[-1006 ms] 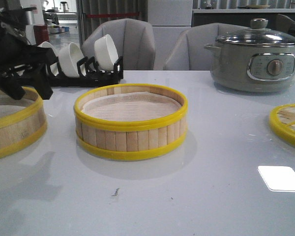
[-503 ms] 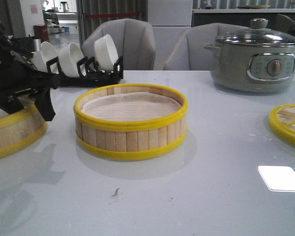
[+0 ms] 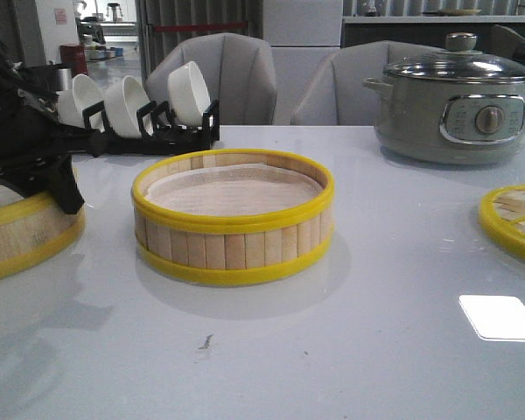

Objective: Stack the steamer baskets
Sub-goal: 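Grasp the edge bamboo basket rim with the left gripper and lift, then carry the basket over the centre basket and lower it on top, then open the left gripper and raise it away from the stack, then lower the right gripper onto the woven bamboo lid's centre hub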

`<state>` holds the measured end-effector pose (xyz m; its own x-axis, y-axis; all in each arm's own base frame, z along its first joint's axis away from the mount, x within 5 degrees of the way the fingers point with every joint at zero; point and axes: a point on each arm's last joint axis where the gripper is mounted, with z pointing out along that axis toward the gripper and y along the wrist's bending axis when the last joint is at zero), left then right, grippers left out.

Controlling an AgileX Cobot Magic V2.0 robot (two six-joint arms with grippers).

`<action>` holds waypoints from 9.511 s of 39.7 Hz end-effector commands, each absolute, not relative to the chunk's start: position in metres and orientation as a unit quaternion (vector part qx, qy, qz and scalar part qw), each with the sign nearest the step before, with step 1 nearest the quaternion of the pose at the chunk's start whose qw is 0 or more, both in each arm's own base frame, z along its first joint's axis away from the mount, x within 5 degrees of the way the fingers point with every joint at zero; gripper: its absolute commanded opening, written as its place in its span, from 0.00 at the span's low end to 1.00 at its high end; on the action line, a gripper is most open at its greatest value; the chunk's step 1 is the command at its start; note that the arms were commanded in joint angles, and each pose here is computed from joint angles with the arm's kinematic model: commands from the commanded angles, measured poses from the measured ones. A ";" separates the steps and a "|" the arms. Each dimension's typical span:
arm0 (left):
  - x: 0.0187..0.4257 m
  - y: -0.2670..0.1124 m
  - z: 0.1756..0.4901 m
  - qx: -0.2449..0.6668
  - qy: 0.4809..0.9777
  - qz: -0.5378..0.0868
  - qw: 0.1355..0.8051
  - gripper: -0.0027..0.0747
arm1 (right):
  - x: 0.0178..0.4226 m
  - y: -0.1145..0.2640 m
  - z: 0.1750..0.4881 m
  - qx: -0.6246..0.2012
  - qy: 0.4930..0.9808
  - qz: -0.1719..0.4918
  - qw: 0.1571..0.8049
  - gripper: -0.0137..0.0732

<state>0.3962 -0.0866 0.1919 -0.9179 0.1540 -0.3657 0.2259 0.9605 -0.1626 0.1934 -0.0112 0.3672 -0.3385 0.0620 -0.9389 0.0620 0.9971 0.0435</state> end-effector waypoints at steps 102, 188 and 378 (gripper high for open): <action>0.330 -0.329 0.299 0.338 0.859 -0.230 0.308 0.15 | 0.193 -0.012 0.390 0.041 0.777 -0.001 0.628 0.69; 0.322 -0.333 0.310 0.359 0.857 -0.219 0.298 0.62 | 0.195 -0.012 0.387 0.041 0.782 -0.001 0.621 0.69; 0.099 -0.008 0.288 0.004 0.823 -0.041 0.566 0.14 | 0.328 -0.059 0.318 0.106 0.926 -0.001 0.362 0.53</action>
